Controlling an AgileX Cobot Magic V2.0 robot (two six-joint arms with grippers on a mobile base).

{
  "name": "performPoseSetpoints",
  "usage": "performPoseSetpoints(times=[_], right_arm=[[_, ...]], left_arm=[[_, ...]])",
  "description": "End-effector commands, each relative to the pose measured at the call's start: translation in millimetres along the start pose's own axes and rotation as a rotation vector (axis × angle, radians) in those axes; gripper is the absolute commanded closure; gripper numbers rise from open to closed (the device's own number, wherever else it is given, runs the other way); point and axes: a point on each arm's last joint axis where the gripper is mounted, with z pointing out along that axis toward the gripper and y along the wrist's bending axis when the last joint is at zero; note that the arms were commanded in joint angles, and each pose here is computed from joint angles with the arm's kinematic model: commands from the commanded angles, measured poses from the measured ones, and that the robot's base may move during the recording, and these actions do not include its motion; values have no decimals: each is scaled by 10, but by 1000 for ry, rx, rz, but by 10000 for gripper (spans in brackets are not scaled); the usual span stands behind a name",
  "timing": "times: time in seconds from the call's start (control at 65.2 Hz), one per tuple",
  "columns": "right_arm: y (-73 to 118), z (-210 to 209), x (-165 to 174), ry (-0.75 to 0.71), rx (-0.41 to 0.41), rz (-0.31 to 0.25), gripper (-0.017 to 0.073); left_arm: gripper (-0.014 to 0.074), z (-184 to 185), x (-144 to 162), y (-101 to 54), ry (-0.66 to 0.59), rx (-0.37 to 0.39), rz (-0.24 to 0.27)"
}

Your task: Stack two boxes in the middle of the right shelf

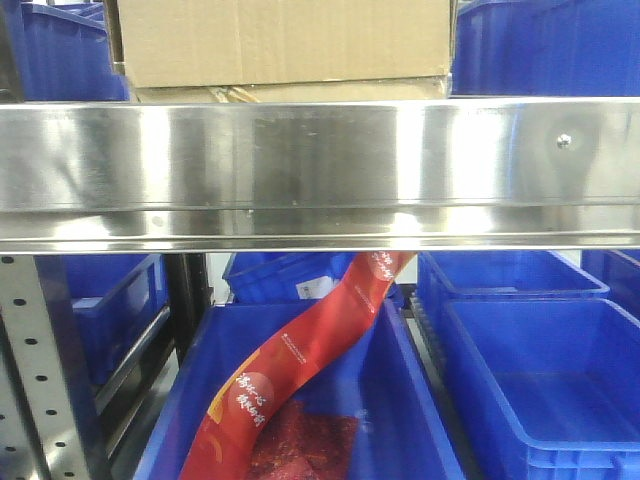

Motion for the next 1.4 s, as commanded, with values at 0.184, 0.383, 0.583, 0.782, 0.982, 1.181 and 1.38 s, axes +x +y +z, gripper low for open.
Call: performPoseSetpoints(times=[0.184, 0.383, 0.583, 0.782, 0.982, 1.181, 1.38], right_arm=[[-34, -151, 400, -95, 47, 17, 721], [-59, -175, 441, -61, 94, 17, 721], [-60, -176, 435, -68, 96, 17, 721], [-60, -176, 435, -68, 96, 17, 721], [-60, -176, 435, -68, 96, 17, 721], [-60, -176, 435, -68, 96, 17, 721], [-60, -176, 435, -68, 96, 17, 721]], left_arm=[[686, -12, -22, -1, -25, 1, -4], [686, -16, -23, -1, -26, 1, -4], [686, -16, -23, -1, -26, 1, -4], [686, -16, -23, -1, -26, 1, -4], [686, -16, -23, -1, -26, 1, -4], [686, -16, -23, -1, -26, 1, -4], [686, -4, 27, 1, -28, 3, -4]])
